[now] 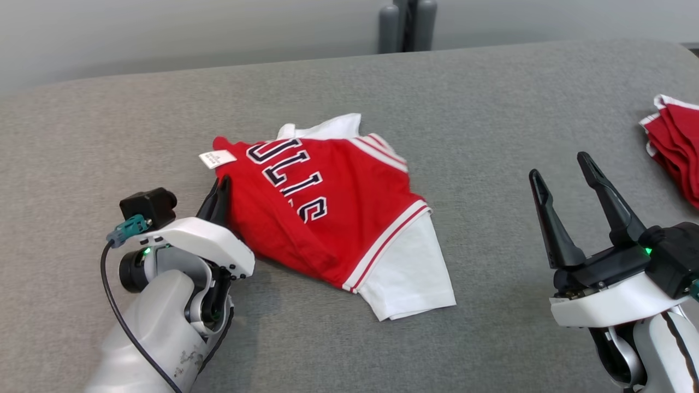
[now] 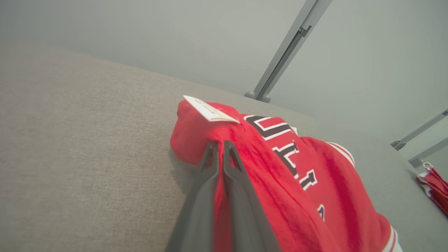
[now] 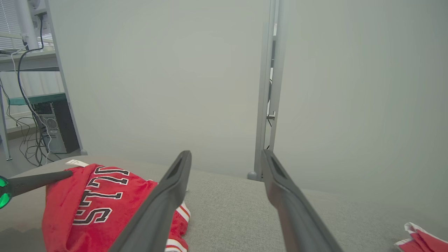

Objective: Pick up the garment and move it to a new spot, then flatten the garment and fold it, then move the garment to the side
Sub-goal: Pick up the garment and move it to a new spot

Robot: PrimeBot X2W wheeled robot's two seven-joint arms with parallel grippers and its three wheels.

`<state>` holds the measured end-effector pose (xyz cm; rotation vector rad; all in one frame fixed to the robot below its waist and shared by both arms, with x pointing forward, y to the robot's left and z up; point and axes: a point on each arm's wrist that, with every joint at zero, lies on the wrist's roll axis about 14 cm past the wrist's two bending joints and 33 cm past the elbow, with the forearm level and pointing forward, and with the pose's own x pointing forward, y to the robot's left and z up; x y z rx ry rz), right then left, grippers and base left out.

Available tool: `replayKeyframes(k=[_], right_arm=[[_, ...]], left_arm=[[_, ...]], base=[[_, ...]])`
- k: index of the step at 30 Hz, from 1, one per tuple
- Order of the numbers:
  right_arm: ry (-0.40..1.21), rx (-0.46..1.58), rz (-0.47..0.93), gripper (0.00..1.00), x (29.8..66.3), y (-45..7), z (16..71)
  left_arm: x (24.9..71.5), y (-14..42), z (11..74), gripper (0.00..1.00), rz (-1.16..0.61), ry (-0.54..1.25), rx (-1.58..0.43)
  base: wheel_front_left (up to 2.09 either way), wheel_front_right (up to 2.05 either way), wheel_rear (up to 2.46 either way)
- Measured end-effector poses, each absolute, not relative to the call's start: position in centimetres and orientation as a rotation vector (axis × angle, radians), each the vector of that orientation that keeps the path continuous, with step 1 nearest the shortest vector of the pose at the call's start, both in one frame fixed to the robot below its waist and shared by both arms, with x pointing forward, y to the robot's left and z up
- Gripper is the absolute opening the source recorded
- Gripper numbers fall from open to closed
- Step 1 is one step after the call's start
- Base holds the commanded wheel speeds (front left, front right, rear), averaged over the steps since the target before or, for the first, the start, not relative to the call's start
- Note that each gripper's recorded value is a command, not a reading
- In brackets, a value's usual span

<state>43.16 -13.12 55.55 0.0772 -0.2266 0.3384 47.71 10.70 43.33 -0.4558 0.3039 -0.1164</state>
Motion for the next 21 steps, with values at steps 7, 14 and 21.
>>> replayKeyframes(k=[7, 14, 21], right_arm=[[-0.221, 0.082, 0.39, 1.0, 43.0, -11.3, 55.5], [-0.254, 0.072, 0.425, 1.0, 42.5, -10.3, 56.8], [-0.265, 0.065, 0.439, 1.0, 41.4, -10.0, 57.4]], left_arm=[[47.0, 14.6, 44.9, 1.0, -0.017, 0.234, -0.447], [46.0, 18.2, 50.2, 1.0, 0.041, 0.032, -0.425], [42.4, 20.0, 52.2, 1.0, 0.059, -0.086, -0.324]], base=[[0.0, 0.0, 0.0], [0.0, 0.0, 0.0], [0.0, 0.0, 0.0]])
